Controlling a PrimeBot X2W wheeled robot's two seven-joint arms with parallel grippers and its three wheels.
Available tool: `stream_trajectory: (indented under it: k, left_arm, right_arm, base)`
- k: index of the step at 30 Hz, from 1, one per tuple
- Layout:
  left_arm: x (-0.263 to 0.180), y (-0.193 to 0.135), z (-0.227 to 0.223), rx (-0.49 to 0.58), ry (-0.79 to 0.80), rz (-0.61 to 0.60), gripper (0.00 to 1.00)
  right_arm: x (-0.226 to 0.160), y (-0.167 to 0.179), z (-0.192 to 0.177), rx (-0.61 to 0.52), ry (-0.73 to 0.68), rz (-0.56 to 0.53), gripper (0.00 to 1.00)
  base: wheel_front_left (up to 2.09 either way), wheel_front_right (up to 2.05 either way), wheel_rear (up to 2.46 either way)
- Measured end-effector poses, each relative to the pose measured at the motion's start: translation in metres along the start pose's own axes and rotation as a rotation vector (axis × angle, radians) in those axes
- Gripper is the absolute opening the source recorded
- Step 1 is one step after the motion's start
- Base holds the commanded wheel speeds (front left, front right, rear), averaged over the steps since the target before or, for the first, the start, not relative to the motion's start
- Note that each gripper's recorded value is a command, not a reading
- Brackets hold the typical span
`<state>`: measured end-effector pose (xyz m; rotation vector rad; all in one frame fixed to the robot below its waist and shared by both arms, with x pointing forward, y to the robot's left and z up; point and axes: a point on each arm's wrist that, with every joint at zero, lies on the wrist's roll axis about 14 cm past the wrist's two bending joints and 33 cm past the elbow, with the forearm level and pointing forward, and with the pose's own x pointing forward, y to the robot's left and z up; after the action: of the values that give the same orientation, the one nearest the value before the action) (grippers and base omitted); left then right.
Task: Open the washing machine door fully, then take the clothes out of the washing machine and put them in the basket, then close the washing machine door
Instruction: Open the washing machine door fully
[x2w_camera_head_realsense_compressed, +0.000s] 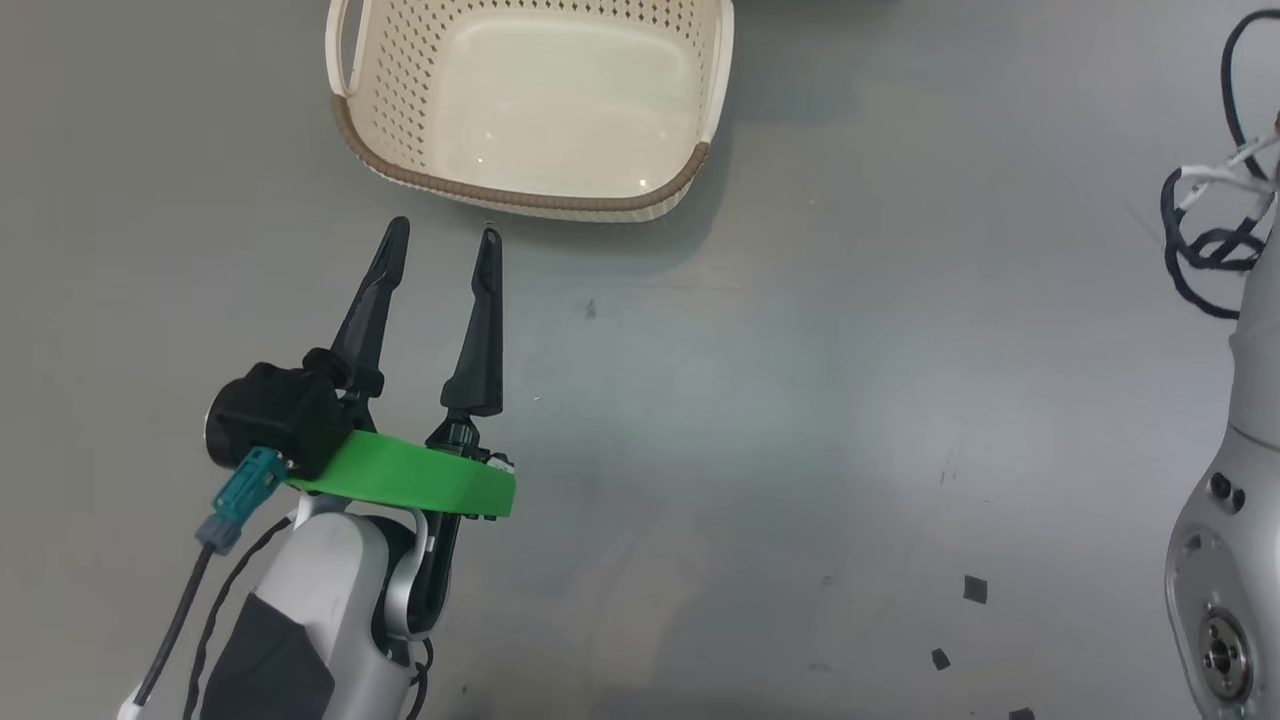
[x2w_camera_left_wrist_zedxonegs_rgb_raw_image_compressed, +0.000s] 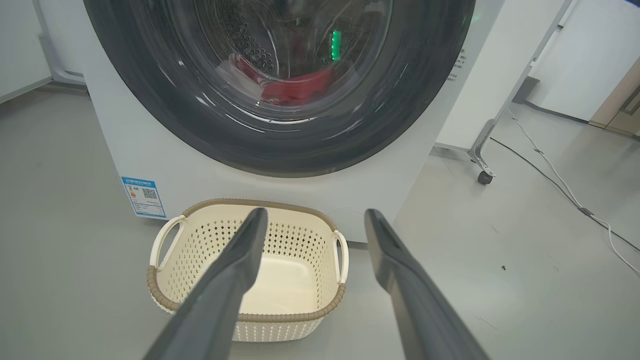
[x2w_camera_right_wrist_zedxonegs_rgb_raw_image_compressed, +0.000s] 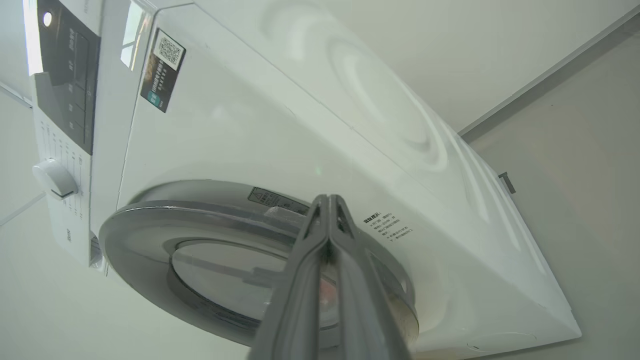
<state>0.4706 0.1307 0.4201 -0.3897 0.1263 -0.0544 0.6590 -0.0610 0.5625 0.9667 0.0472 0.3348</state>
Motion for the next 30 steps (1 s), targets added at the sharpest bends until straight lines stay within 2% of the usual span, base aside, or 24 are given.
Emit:
stream_trajectory:
  k: [7, 16, 30]
  left_arm:
    - [0.003, 0.013, -0.012, 0.002, 0.03, 0.029, 1.0]
    - [0.001, 0.032, -0.023, 0.004, 0.064, 0.077, 1.0]
    - [-0.003, 0.054, -0.035, 0.007, 0.102, 0.138, 1.0]
  right_arm:
    - [0.031, -0.006, -0.019, 0.094, 0.074, 0.007, 0.0]
    - [0.06, -0.031, -0.047, 0.229, 0.158, -0.038, 0.0]
    - [0.097, -0.023, -0.076, 0.332, 0.26, -0.001, 0.0]
  base:
    - [0.0, 0.0, 0.0]
    - [0.0, 0.0, 0.0]
    - [0.0, 0.0, 0.0]
